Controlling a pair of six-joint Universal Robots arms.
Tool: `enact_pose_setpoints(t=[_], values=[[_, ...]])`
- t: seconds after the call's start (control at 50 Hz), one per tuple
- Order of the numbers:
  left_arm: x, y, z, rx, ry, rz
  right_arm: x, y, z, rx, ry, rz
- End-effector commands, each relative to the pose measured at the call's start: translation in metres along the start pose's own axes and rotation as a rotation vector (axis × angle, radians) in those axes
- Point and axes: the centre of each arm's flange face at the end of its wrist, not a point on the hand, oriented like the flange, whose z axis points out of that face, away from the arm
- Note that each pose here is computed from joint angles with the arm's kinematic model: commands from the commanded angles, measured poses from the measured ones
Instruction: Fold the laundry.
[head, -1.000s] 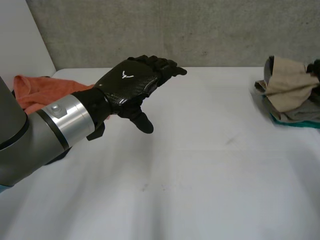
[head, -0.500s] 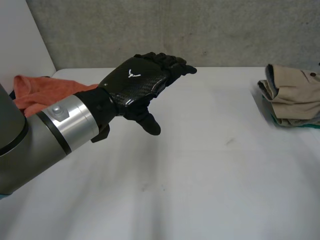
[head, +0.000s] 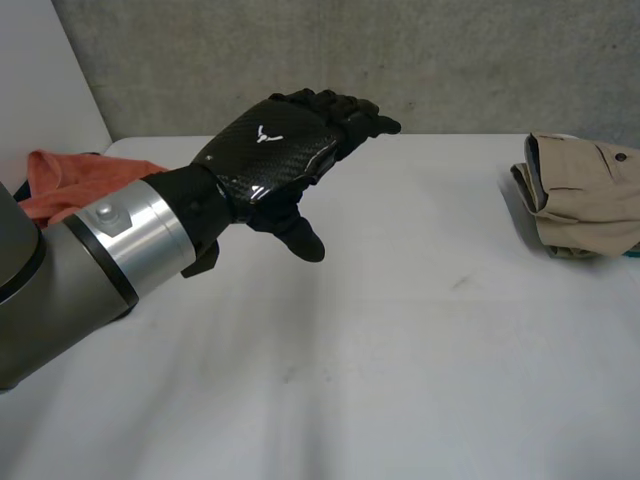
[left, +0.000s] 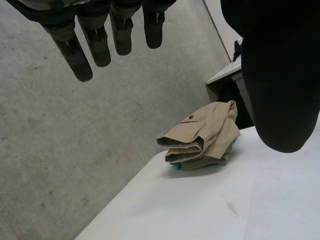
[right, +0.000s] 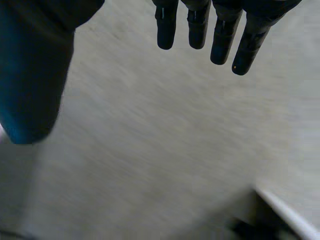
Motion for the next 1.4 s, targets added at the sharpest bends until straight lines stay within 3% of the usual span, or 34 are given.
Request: enact_pose_setpoints(t=[0.02,0.04,0.12,0.18,0.26,0.38,0.48,0.54,0.64,0.74,1.02,1.24,1.36,1.4], values=[[-0.008,-0.012,-0.001,0.031,-0.043,0.026,-0.022,-0.084,0.004,0.105,0.147,-0.116],[-0.012,-0.016,-0.001,0.038,-0.074,0.03,-0.041,-0.115,-0.001,0.182,0.122,-0.09],[-0.026,-0.024,-0.001,0.056,-0.174,0.041,-0.091,-0.175,-0.033,0.329,0.02,0.005],[-0.042,-0.024,-0.003,0.051,-0.263,0.046,-0.126,-0.2,-0.058,0.39,-0.069,0.07],[-0.09,-0.018,-0.014,0.03,-0.474,0.073,-0.232,-0.222,-0.12,0.474,-0.383,0.181],[-0.159,0.007,-0.036,-0.029,-0.67,0.113,-0.323,-0.21,-0.206,0.479,-0.735,0.198],[-0.222,0.083,-0.051,-0.251,-0.764,0.182,-0.363,-0.161,-0.246,0.354,-0.882,0.118],[-0.236,0.112,-0.049,-0.337,-0.741,0.248,-0.374,-0.143,-0.255,0.309,-0.918,0.074],[-0.251,0.184,-0.028,-0.444,-0.587,0.368,-0.389,-0.117,-0.267,0.241,-0.936,-0.045],[-0.268,0.216,-0.014,-0.421,-0.56,0.38,-0.386,-0.108,-0.264,0.205,-0.881,-0.106],[-0.286,0.249,0.007,-0.389,-0.564,0.404,-0.389,-0.097,-0.267,0.169,-0.894,-0.113],[-0.293,0.248,0.013,-0.388,-0.619,0.442,-0.39,-0.094,-0.267,0.156,-0.892,-0.115],[-0.285,0.161,0.036,-0.213,-0.723,0.565,-0.389,-0.095,-0.266,0.16,-0.882,-0.113],[-0.262,0.125,0.046,-0.126,-0.71,0.56,-0.389,-0.096,-0.264,0.161,-0.871,-0.111]])
